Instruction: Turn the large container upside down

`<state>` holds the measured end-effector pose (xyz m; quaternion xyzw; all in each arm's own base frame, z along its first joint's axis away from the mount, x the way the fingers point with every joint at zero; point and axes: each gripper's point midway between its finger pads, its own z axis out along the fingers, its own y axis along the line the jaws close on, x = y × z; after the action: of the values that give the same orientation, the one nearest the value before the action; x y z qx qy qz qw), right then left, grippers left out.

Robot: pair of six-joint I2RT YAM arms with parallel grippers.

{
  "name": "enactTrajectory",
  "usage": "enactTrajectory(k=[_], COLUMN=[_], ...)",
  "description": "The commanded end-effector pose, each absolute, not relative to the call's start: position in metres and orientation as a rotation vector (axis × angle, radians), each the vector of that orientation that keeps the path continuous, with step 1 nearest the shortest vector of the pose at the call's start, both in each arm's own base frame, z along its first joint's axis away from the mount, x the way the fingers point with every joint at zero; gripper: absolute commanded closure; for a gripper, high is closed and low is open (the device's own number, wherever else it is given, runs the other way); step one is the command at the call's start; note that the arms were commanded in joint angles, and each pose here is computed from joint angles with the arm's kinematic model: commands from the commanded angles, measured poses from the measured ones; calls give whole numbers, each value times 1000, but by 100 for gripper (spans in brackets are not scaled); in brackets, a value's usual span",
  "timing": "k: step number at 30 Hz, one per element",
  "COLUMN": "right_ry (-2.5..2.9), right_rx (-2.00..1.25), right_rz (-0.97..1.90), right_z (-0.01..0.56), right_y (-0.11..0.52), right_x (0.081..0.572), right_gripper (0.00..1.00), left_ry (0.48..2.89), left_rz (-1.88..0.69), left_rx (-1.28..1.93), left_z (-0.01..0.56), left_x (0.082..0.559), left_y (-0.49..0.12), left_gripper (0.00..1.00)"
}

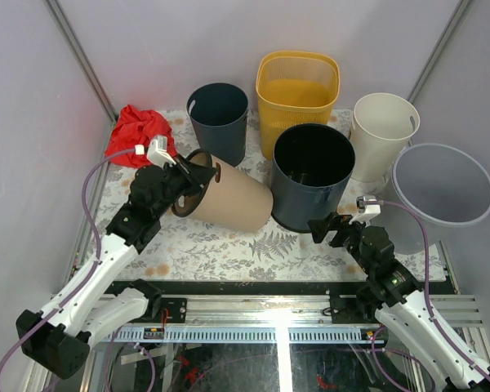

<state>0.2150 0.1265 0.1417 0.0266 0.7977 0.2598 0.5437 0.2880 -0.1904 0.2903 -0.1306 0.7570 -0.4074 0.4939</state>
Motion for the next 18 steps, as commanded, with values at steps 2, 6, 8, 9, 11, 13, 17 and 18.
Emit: enactTrajectory(k=[2, 6, 8, 9, 11, 13, 17, 18], right_ry=[1845, 1848, 1848, 1849, 1849, 1849, 1850, 1850], right_rx=[93, 94, 94, 93, 94, 94, 94, 94], right_rz=[627, 625, 626, 625, 625, 625, 625, 625], right_z=[152, 151, 152, 151, 151, 151, 151, 151], right_y=[125, 125, 125, 125, 125, 125, 125, 125], right_x=[219, 219, 220, 220, 219, 220, 220, 220], right_gripper=[1, 1, 1, 1, 1, 1, 1, 1], left_ry=[1942, 2009, 2030, 2039, 2062, 2090, 2110, 2112], left_rz=[-935, -792, -740, -712, -652, -589, -551, -542], left_rx=[-364, -390, -401, -405, -415, -427, -434, -437], left_z=[256, 235, 227, 223, 216, 208, 200, 198], left_x=[299, 304, 306, 307, 309, 310, 312, 313], left_y=[-184, -169, -162, -159, -152, -145, -142, -141], left_gripper=[97, 84, 83, 79, 71, 67, 65, 64])
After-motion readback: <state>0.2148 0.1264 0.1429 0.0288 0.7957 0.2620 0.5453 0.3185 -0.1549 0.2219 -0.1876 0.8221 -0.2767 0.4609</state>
